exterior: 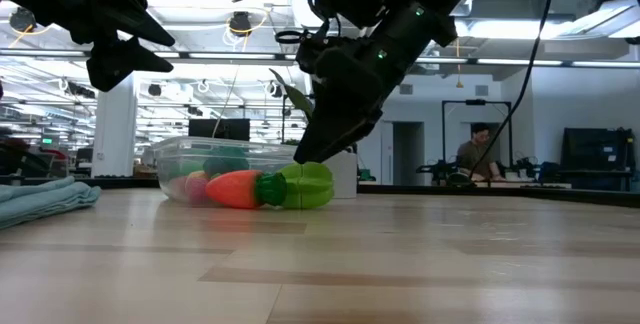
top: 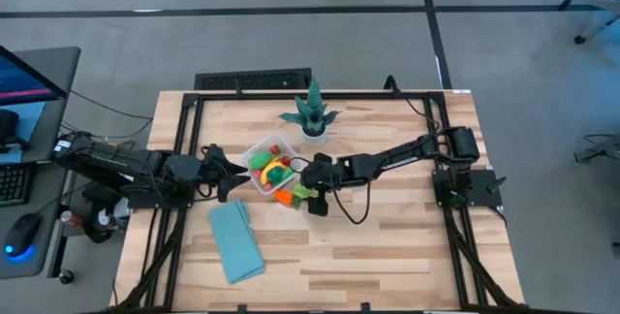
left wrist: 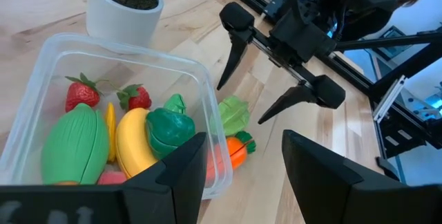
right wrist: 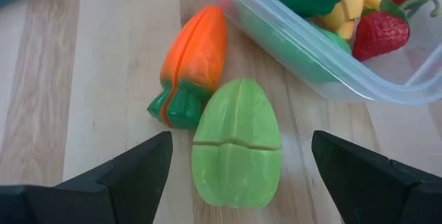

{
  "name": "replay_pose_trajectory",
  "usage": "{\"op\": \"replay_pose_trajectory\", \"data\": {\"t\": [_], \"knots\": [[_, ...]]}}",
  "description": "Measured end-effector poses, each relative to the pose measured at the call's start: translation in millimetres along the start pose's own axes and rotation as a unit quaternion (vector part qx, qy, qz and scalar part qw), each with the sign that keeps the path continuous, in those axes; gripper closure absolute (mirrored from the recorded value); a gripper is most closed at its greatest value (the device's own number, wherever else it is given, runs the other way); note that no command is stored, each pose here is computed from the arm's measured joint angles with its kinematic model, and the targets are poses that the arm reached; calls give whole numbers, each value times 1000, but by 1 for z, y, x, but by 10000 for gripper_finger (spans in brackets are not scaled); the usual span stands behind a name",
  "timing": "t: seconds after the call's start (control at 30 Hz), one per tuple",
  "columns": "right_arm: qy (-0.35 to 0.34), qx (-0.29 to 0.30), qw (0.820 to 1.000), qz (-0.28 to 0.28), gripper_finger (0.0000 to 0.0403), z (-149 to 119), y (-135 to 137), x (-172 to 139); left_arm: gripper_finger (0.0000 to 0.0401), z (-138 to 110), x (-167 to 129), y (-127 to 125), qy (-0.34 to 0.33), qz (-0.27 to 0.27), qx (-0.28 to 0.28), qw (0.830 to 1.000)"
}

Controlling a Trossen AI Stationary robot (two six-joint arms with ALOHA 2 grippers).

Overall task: Pick and placing Produce into tupperware
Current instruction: Put the green star fruit into the transparent container

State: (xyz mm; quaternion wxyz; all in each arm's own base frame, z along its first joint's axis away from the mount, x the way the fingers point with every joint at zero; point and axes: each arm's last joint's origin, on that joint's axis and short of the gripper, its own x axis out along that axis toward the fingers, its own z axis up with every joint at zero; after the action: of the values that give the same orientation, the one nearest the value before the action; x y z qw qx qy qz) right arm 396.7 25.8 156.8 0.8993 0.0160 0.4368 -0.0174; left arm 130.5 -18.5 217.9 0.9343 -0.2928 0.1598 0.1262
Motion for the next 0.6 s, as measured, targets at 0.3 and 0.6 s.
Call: {"op": "replay_pose_trajectory", "data": {"t": [0.3,0.6], "knots": [[16,12,1000,-1,61,-8,1,15,223,0,0,0,1,1,1,1000],[12,28,1000,-2,61,-7,-2,15,223,-1,0,0,3,2,2,1000]]}}
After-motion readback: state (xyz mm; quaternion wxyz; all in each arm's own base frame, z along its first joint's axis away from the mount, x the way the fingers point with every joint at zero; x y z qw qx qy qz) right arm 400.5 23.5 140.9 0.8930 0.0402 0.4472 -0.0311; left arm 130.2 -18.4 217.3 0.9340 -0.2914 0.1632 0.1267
